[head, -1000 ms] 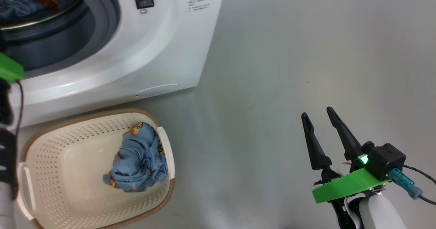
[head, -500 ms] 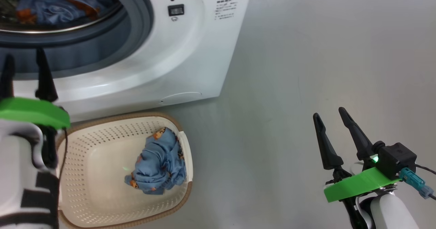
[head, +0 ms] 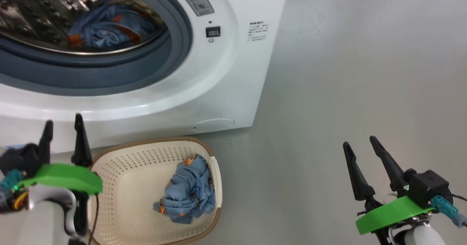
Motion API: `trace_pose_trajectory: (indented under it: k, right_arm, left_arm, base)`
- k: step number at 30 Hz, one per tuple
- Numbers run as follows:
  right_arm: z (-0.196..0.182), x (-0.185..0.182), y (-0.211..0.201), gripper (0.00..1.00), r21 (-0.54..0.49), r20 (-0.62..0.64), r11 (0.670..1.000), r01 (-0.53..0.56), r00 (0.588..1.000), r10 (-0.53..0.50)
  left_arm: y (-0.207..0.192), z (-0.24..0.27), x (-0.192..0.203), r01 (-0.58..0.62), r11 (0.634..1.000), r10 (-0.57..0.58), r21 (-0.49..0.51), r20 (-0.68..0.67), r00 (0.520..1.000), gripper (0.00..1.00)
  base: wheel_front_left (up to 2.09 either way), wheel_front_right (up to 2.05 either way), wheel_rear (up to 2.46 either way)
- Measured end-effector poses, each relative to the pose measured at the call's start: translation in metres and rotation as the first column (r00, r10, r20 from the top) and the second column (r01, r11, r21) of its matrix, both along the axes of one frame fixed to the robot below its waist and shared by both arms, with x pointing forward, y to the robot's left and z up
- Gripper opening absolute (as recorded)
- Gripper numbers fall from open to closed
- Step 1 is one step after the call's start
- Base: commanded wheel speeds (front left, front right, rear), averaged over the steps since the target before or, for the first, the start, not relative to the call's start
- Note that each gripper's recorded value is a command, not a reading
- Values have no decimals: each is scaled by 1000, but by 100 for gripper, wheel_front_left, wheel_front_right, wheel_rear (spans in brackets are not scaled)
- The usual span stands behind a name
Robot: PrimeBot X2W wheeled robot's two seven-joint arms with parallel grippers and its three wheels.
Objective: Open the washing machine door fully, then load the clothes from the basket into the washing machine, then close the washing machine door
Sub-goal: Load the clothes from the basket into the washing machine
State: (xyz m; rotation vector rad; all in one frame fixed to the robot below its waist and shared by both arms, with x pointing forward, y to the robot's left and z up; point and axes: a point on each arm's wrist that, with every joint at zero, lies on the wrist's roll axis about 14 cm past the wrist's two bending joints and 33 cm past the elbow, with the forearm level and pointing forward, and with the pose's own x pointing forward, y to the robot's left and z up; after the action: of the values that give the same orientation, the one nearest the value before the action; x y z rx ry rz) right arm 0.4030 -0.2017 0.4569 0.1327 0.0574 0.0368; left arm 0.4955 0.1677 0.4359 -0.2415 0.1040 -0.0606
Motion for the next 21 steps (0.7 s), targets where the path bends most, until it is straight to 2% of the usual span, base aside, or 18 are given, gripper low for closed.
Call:
trace_pose_trajectory:
  k: [21]
  right_arm:
    - [10, -44, -1, 100, -5, 12, 1000, -9, 1000, 9]
  left_arm:
    - [32, 2, -108, -74, 997, 75, 36, -28, 997, 100]
  base:
    - [0, 0, 0]
